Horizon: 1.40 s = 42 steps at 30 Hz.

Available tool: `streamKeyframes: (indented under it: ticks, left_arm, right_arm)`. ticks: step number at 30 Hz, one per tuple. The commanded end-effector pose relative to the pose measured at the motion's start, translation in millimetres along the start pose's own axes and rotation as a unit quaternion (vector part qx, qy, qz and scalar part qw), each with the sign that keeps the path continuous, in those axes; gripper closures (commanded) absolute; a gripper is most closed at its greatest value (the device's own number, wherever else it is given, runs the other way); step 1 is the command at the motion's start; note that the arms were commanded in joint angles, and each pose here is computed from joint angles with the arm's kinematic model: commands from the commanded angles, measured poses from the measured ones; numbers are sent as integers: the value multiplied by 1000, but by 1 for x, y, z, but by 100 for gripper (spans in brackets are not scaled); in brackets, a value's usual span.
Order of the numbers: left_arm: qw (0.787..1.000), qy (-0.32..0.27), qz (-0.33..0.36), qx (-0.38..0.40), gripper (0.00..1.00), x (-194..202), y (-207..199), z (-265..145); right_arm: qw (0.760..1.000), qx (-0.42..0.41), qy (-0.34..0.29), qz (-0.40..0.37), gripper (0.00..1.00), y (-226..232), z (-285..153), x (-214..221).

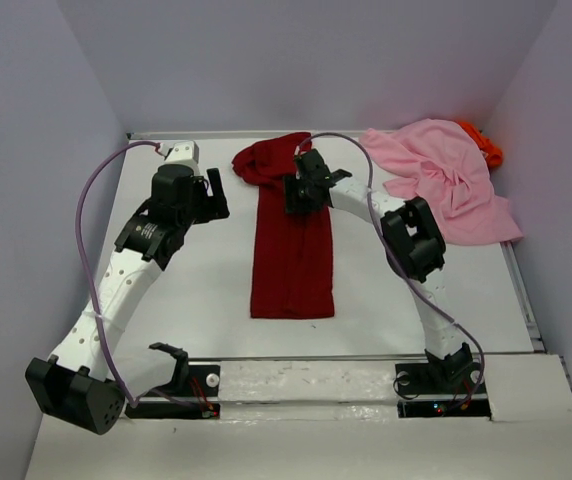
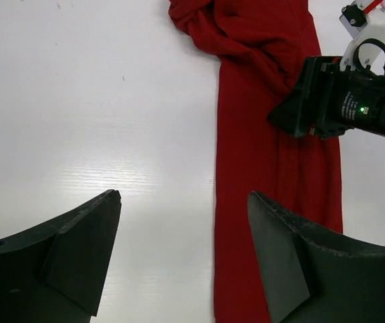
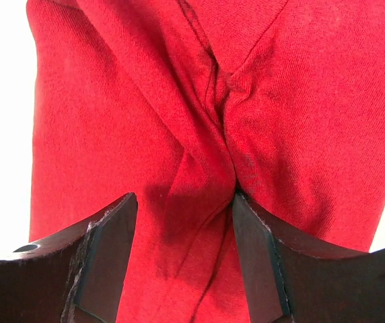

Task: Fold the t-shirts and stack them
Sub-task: Fold the tshirt

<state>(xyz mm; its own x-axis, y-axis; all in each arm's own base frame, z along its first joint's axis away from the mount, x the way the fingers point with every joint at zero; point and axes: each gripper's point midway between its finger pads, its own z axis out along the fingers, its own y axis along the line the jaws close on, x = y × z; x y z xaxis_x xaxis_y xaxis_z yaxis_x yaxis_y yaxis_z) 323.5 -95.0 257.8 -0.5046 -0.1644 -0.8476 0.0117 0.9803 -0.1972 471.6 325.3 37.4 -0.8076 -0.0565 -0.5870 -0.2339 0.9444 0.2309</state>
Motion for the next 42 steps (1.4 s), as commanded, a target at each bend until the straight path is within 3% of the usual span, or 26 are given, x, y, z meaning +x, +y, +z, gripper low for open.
streamKeyframes:
  ticks: [1,6,11,15,20,23,32,42]
  left_arm:
    - [1000,-23,-7,18,14,-17,-9,-10]
    - [1000,-12,-5,19,14,-7,-10,0]
    - [999,6,-4,36,14,6,-20,7]
    - [999,-5,-4,50,14,3,-32,-5]
    - [997,-3,-9,81,15,9,-46,-18]
    - [996,33,-6,80,15,37,-46,-11]
    - [984,119,-44,123,17,123,-77,-27]
    - [972,195,-54,120,18,212,-101,-49]
  right_arm:
    - [998,43,44,-3,35,-27,2,28]
    - [999,21,44,-7,35,-18,1,25]
    - [999,18,18,-25,36,-7,-30,11]
    - [999,5,-35,-23,36,9,-95,-11]
    - [996,-19,-84,-14,35,14,-184,3]
    - [996,-28,-81,-7,35,7,-212,26]
    - [1000,-6,-30,-4,36,-19,-225,117]
    - [1000,-8,9,-21,36,4,-218,173]
